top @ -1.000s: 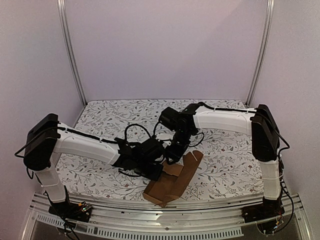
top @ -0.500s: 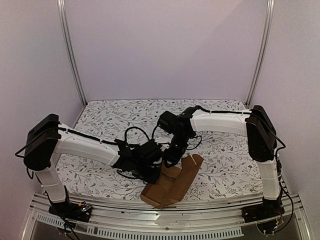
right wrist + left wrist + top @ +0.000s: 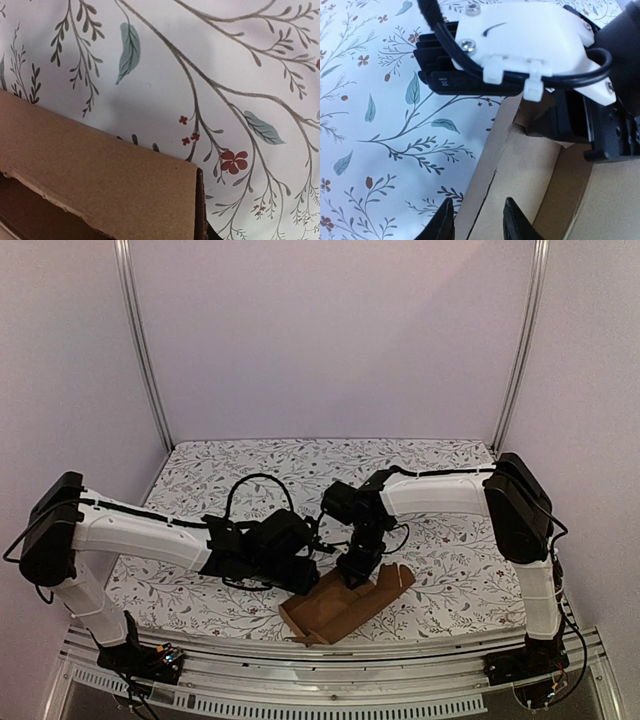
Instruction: Fold the paper box
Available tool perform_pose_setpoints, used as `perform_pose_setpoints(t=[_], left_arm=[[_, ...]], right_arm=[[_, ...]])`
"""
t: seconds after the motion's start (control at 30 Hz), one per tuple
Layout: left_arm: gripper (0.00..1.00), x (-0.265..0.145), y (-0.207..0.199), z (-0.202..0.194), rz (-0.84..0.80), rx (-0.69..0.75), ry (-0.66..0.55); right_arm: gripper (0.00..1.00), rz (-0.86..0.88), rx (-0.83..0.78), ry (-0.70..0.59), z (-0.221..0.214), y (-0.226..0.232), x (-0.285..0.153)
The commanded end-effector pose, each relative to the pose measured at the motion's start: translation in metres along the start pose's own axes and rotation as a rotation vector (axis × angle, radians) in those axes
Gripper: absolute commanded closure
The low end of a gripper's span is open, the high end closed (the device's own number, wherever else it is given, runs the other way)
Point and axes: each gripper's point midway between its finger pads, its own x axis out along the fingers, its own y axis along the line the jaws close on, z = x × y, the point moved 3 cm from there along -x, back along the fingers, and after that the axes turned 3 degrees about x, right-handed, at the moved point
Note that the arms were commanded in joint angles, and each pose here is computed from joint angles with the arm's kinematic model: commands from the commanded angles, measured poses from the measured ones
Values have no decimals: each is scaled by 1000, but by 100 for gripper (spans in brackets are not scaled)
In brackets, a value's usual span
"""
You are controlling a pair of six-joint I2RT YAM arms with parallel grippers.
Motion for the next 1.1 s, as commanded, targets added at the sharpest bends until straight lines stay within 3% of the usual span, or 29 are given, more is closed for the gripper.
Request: perform_pose_setpoints(t=[0.0,0.1,0.13,0.47,0.83,1.07], left_arm=[[67,0,6,-4,5,-25,-10],[67,0,7,-7,4,-29,-5],[67,-2,7,-8,4,-30,-6],[58,-27,25,-8,53,-46,-51],[55,-51,50,-12,130,-56,-119],[54,-52,55,-15,144,-47,-119]], right_arm=[[78,-35,10,16,-7,-2,3],[99,-77,12,10,-7,-5,1],[100,-96,12,6,-7,-5,1],[100,-285,6,-103,0,-6,-19],[100,-337,-83,-156,16,-3,-29],[90,-315,-87,-149,24,0,-21]])
